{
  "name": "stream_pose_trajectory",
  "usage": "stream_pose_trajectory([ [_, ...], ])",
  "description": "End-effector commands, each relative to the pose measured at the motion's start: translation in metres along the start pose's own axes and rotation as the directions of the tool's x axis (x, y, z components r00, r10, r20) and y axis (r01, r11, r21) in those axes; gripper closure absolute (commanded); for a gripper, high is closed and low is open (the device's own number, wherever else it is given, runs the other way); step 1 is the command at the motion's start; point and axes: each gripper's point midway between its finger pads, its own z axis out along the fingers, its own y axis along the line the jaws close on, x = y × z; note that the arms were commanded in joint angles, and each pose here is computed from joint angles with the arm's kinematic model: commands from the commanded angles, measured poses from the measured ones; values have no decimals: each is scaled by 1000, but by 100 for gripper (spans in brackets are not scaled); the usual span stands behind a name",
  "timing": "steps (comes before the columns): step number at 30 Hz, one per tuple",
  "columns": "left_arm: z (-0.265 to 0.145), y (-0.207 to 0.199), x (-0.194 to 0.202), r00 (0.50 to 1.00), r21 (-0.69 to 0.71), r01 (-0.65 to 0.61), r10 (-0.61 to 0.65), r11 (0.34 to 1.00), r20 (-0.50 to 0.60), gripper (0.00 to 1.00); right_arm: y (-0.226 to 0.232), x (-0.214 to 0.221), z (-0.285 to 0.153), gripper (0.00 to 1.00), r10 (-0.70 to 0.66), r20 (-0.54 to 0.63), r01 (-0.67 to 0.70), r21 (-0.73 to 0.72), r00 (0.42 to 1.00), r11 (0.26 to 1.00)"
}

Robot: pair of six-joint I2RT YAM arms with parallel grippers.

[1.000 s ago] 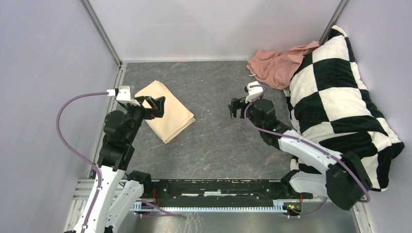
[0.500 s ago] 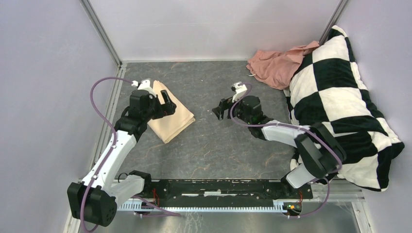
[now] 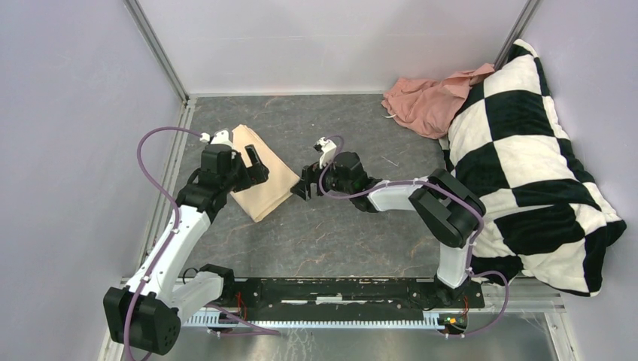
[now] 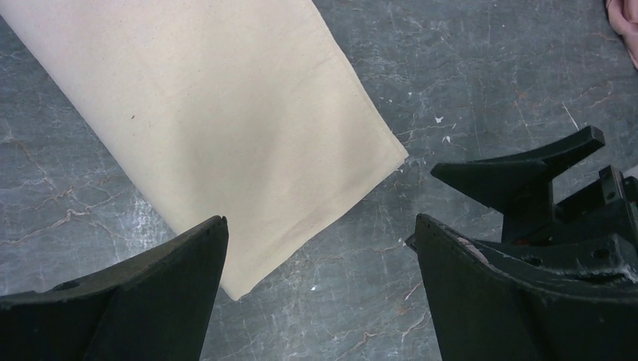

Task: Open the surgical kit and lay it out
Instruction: Move the surgical kit at the center of the board.

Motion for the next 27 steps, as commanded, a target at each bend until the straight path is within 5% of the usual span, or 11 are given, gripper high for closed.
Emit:
stream_pose_trajectory([
  [1,-6,-6,-21,998,3,-61,61,998,36,0,1,-18,22,7,48,54,-47,-18,997,999],
  [22,1,12,-9,988,-55,-155,156,986,11,0,-15,3,75,22,139,-11,-139,-41,990,989],
  [27,2,9,-6,989,-41,-149,149,988,0,0,-8,4,69,42,162,6,-160,-96,987,982],
])
